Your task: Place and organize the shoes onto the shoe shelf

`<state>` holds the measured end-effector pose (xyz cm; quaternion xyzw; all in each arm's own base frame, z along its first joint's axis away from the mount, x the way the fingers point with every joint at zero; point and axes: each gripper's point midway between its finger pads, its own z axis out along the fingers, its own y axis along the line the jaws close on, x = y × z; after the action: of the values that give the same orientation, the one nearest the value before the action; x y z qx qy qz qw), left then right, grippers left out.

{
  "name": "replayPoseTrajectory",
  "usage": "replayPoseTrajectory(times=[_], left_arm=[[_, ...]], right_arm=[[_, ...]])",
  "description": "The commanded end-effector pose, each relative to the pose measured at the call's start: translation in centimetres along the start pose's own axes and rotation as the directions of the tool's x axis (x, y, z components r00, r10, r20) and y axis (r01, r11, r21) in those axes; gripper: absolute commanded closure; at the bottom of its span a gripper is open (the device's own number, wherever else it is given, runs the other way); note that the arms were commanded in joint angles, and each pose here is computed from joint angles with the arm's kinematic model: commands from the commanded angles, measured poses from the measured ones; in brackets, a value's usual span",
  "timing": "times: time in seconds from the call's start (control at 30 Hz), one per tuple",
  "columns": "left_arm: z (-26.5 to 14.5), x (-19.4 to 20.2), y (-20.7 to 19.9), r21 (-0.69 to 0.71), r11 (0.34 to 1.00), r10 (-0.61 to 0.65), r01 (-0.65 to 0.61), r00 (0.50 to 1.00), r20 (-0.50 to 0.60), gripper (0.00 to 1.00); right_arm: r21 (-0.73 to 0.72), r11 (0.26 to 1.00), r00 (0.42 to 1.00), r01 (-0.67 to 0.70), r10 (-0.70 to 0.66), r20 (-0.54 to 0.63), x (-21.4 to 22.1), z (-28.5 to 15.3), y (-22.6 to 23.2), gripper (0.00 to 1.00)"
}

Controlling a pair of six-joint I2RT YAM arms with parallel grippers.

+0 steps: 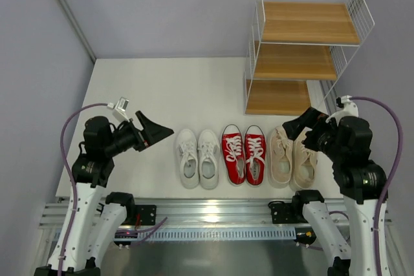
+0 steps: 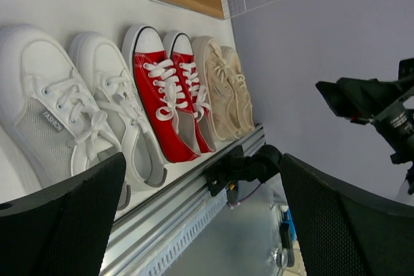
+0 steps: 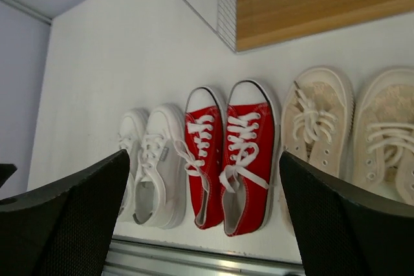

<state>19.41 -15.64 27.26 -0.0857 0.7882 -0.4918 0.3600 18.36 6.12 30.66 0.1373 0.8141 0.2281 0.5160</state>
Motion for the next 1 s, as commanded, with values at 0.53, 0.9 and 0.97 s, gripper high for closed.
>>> replayPoseTrajectory(times=[0.53,0.9,0.97], left_arm=[[2.3,7.1,1.8,-0.081,0.989,0.100,-0.125,0.960,-0.260,0.00],[1.8,7.5,2.5,-0.090,0.989,0.093,-0.116,0.968,-0.234,0.00],[1.9,7.6,2.5,-0.084,0.990,0.091,-0.114,0.967,-0.237,0.00]], right_arm=[[0.811,0.546,0.913,0.210,0.186,-0.362,7.1,4.0,-17.8,0.03],[0.668,0.731,0.880,0.138,0.219,-0.421,10.1,6.1,-15.3,0.03],[0.631,0.770,0.890,0.096,0.217,-0.400,10.2,6.1,-14.4,0.03]])
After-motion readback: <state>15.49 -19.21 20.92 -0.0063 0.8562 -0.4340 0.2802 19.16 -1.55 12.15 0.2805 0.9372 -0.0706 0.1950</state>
